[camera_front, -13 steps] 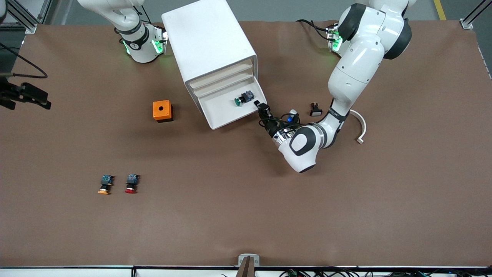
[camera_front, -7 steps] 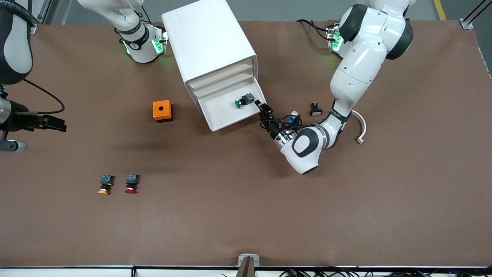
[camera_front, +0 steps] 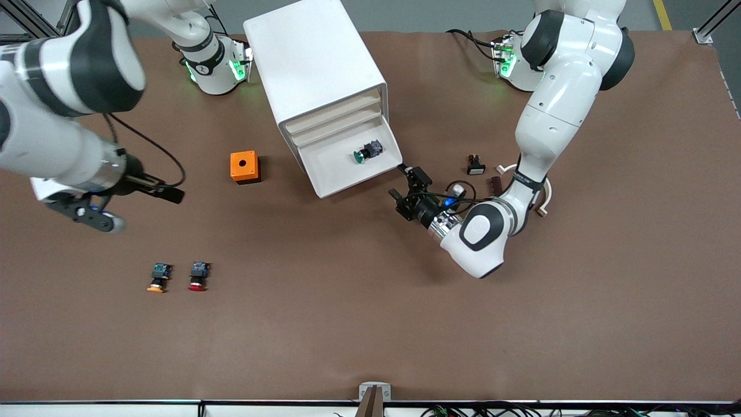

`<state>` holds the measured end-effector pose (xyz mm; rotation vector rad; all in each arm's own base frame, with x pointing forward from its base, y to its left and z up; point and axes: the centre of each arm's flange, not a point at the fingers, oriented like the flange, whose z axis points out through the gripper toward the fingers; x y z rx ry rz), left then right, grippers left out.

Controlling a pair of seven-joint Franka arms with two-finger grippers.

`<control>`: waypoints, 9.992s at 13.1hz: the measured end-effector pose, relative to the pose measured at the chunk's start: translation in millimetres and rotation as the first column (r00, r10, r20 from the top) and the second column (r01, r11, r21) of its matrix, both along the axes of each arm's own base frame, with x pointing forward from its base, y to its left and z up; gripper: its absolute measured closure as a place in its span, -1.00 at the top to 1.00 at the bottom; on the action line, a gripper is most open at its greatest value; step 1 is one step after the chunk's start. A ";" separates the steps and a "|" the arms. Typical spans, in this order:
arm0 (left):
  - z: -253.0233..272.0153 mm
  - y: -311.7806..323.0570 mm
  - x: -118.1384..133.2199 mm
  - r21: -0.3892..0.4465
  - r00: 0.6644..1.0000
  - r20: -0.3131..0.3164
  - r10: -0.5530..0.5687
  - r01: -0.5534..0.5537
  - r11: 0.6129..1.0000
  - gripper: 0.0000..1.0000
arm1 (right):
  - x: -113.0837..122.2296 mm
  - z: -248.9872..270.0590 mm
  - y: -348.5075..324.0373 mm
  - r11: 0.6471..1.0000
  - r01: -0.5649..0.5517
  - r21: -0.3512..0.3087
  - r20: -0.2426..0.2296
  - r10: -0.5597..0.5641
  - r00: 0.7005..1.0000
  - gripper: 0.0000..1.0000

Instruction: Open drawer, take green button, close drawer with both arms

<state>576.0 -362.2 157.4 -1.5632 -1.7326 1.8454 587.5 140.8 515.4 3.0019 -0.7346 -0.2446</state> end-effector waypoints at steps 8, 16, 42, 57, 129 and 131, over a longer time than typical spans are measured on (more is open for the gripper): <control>92.0 0.8 45.0 -0.006 0.628 0.738 -0.247 0.372 0.928 0.99 | -87.5 -80.7 240.9 0.937 0.346 -0.053 0.101 -0.339 0.935 1.00; 130.4 -36.8 56.5 0.389 0.139 0.861 -0.490 0.440 0.809 0.99 | -153.1 -176.9 348.5 0.903 0.424 -0.063 0.128 -0.414 0.901 1.00; 167.4 -33.4 45.0 0.543 -0.007 0.804 -0.594 0.413 0.731 1.00 | -219.3 -240.3 406.0 0.905 0.414 -0.097 0.082 -0.407 0.910 0.22; 115.3 -72.2 -4.6 0.581 -0.038 0.769 -0.638 0.458 0.673 1.00 | -12.4 -180.5 217.6 0.977 -0.212 0.029 0.079 0.209 0.975 -0.15; 440.2 337.6 -48.8 0.515 -0.279 0.826 -0.490 0.728 0.452 1.00 | -13.7 104.0 -204.4 0.903 -0.428 0.041 0.066 0.425 0.903 1.00; 449.3 340.6 -56.1 0.547 -0.304 0.805 -0.510 0.713 0.439 1.00 | -23.5 113.4 -204.3 0.902 -0.429 0.041 0.076 0.426 0.902 1.00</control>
